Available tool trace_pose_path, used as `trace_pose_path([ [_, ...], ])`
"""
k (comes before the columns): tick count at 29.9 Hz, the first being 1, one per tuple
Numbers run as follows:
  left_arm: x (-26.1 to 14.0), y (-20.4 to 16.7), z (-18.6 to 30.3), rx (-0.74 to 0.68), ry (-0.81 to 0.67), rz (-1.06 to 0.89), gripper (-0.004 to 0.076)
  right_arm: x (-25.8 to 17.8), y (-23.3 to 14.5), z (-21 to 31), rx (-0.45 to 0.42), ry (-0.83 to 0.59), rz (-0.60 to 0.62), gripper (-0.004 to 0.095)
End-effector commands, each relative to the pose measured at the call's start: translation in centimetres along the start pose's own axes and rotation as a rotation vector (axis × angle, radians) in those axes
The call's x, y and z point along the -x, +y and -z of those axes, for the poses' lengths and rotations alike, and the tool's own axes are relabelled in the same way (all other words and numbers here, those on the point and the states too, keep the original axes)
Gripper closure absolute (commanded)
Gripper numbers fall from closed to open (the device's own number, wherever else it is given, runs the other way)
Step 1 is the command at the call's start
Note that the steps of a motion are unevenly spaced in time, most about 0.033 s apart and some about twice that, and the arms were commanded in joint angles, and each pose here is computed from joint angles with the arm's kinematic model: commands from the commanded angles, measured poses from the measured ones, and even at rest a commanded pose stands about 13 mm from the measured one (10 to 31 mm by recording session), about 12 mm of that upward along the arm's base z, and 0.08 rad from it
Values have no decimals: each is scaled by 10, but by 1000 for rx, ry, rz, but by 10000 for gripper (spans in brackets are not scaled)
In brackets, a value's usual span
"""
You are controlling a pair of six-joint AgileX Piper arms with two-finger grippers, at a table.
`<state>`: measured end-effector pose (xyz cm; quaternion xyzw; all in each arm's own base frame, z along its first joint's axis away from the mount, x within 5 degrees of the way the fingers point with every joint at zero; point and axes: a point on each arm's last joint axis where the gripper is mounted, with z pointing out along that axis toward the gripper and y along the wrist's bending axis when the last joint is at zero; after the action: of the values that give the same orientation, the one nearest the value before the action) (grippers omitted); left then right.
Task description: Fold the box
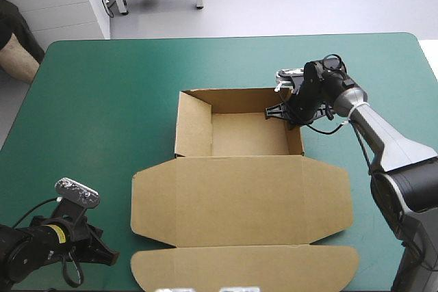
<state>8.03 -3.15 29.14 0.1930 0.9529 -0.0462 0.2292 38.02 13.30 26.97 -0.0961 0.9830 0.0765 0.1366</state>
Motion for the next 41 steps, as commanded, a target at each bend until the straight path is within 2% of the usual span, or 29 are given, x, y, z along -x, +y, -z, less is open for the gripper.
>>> trace_pose_path([
  [1, 8, 0, 5, -4, -61, 12, 731, 6, 4, 32, 23, -102, 45, 928],
  [5, 9, 0, 5, -4, -72, 12, 731, 17, 5, 51, 6, -170, 86, 928],
  [9, 9, -1, 5, -6, -77, 13, 731, 30, 6, 81, -32, -267, 185, 928],
  [15, 9, -1, 5, -7, -77, 43, 731, 46, -11, 128, -220, -416, 238, 928],
  [20, 9, 0, 5, 0, -81, 52, 731, 51, -50, 160, -284, -491, 146, 928],
  [26, 9, 0, 5, 0, -81, 52, 731, 43, -119, 175, -361, -479, -23, 928],
  [32, 10, 0, 6, 0, -86, 52, 731, 24, -186, 188, -378, -485, -220, 928],
  [41, 10, 0, 6, -4, -86, 54, 731, -10, -271, 197, -477, -474, -422, 928],
])
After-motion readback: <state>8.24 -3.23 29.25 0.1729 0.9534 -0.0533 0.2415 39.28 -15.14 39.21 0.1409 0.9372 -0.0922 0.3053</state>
